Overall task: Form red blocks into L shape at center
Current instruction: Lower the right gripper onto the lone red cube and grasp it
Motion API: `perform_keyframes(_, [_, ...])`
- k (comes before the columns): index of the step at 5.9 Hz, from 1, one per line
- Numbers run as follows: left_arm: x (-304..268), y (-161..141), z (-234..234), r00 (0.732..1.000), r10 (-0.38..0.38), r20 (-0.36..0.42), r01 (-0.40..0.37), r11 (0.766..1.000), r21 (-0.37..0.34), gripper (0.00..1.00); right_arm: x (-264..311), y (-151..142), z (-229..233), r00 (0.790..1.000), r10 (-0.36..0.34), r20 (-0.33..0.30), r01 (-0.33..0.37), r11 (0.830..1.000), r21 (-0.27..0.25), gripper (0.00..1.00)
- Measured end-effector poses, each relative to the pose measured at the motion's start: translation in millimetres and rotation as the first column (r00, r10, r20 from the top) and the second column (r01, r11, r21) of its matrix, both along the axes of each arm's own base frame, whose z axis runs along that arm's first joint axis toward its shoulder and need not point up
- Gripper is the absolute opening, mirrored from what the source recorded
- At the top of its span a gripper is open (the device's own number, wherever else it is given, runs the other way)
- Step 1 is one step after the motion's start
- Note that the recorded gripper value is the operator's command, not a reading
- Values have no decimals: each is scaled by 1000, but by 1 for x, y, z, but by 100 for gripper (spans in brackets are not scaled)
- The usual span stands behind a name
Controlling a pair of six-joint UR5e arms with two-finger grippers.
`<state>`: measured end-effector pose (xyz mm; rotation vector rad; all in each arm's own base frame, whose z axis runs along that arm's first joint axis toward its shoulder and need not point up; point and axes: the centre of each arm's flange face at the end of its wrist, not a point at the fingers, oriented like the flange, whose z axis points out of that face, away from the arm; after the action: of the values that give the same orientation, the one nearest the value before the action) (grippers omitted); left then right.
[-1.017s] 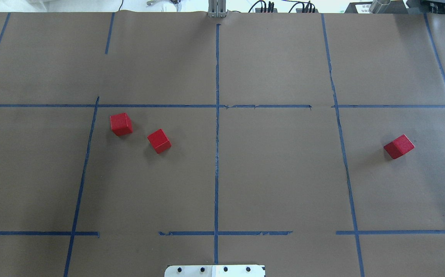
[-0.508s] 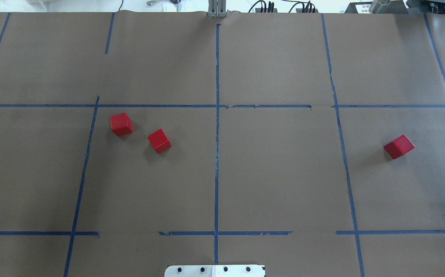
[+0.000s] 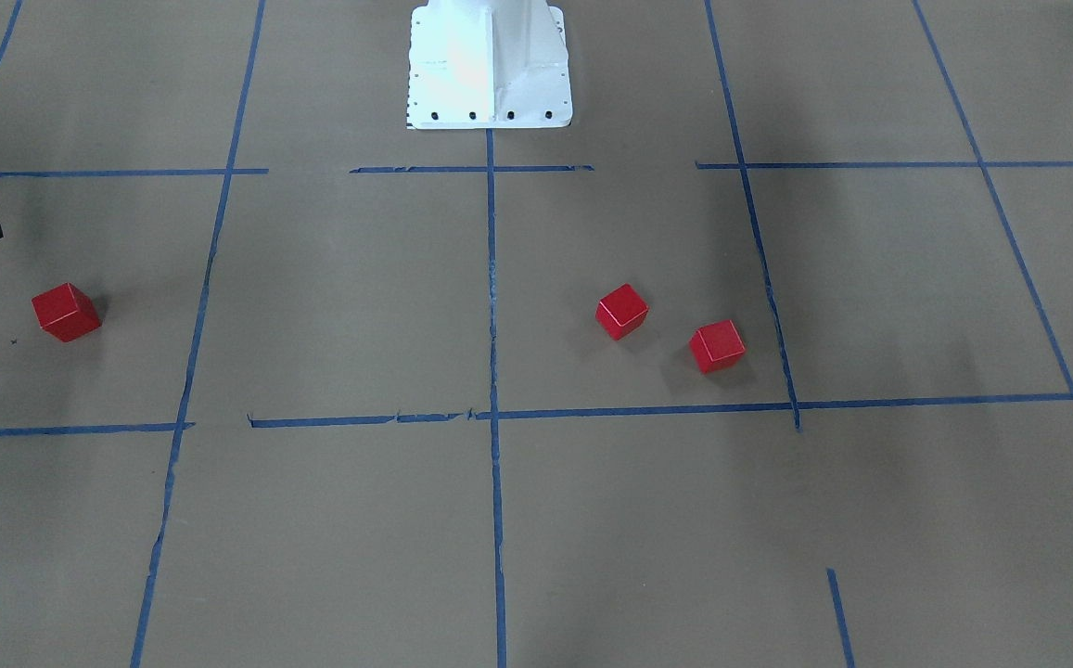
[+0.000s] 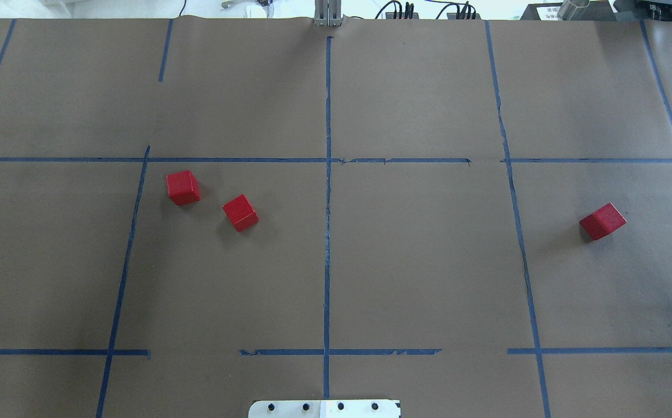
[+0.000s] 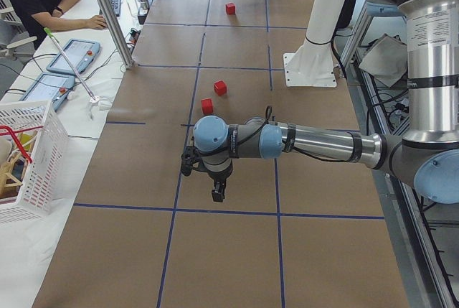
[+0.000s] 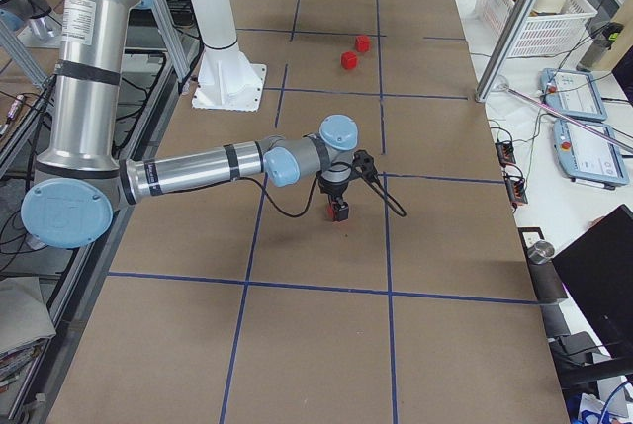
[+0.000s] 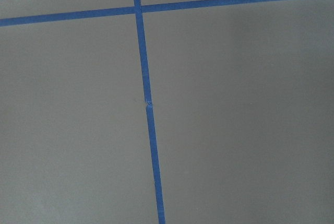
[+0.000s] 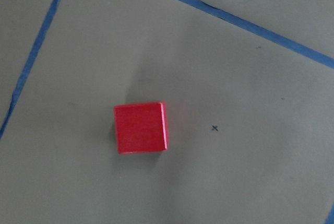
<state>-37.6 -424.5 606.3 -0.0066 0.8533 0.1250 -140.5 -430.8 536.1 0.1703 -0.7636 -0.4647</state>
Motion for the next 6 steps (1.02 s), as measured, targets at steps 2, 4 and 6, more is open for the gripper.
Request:
perform_keyframes(2, [0,0,-1,1000,0,0,0,1000,2,100,-35,-9,-1,999,-6,-36,6,1000,-1,100])
perform_keyframes(4, [0,0,-2,1000,0,0,0,1000,5,100,-58,-9,-2,998,53,-25,-54,997,-62,99])
perform_keyframes(6, [0,-1,-3,1000,0,0,0,1000,7,100,-82,-27,5,998,56,-26,-58,995,-78,99])
